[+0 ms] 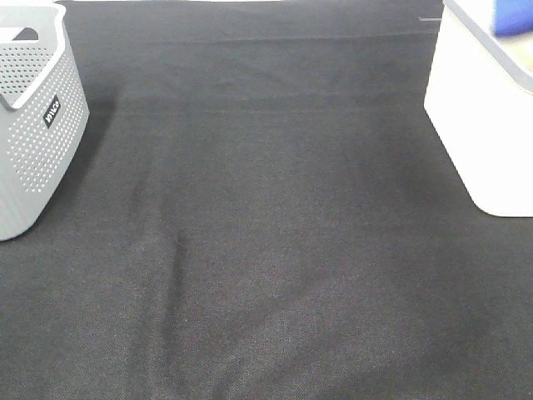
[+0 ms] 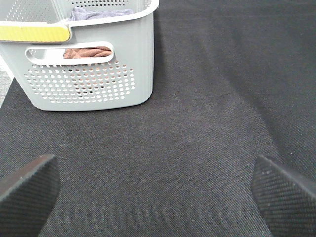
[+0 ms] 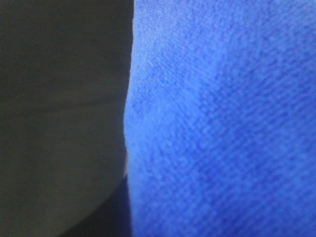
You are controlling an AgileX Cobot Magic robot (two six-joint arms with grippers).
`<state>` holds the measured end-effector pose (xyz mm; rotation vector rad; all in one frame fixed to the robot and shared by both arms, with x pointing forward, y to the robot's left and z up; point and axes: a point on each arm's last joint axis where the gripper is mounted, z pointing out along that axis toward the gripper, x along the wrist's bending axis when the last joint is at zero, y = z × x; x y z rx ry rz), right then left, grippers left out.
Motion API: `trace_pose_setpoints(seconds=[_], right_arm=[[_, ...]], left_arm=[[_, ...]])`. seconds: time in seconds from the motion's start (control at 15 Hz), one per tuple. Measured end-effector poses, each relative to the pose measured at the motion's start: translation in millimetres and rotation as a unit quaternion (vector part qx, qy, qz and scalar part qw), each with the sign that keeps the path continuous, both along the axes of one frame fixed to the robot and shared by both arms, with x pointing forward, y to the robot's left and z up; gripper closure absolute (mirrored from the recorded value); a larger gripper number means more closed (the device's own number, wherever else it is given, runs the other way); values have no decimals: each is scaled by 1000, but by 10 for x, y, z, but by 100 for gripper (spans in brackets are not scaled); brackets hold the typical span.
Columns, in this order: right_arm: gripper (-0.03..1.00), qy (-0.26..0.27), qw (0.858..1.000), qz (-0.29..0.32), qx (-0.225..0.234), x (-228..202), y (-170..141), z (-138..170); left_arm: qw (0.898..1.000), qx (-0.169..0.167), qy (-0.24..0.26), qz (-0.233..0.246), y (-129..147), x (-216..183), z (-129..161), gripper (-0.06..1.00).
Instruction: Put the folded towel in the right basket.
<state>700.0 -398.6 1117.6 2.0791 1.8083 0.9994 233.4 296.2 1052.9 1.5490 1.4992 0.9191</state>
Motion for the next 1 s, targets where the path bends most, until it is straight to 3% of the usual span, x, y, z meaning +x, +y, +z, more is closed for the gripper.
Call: trace_pose_setpoints(seconds=[0.07, 0.2, 0.27, 0.4, 0.47, 0.6, 0.73, 0.87, 1.0], right_arm=[[64, 28, 999, -21, -33, 24, -85, -130], [18, 59, 995, -27, -76, 72, -56, -276], [8, 61, 994, -15, -88, 97, 61, -281], [2, 44, 992, 26, -117, 153, 518, -169], [1, 17, 988, 57, -140, 138, 963, 13], [1, -16, 985, 85, -152, -72, 1431, 330], [1, -26, 986, 69, -148, -411, 1446, 617], [1, -11, 983, 53, -173, -836, 1341, 728], [1, 37, 981, 40, -187, -1403, 1247, 584]], left_arm=[[1000, 0, 0, 0, 0, 0, 0, -3], [1000, 0, 0, 0, 0, 0, 0, -3], [1000, 0, 0, 0, 0, 0, 0, -3], [1000, 0, 0, 0, 0, 0, 0, -3], [1000, 0, 0, 0, 0, 0, 0, -3], [1000, 0, 0, 0, 0, 0, 0, -3], [1000, 0, 0, 0, 0, 0, 0, -3], [1000, 0, 0, 0, 0, 0, 0, -3], [1000, 0, 0, 0, 0, 0, 0, -3]])
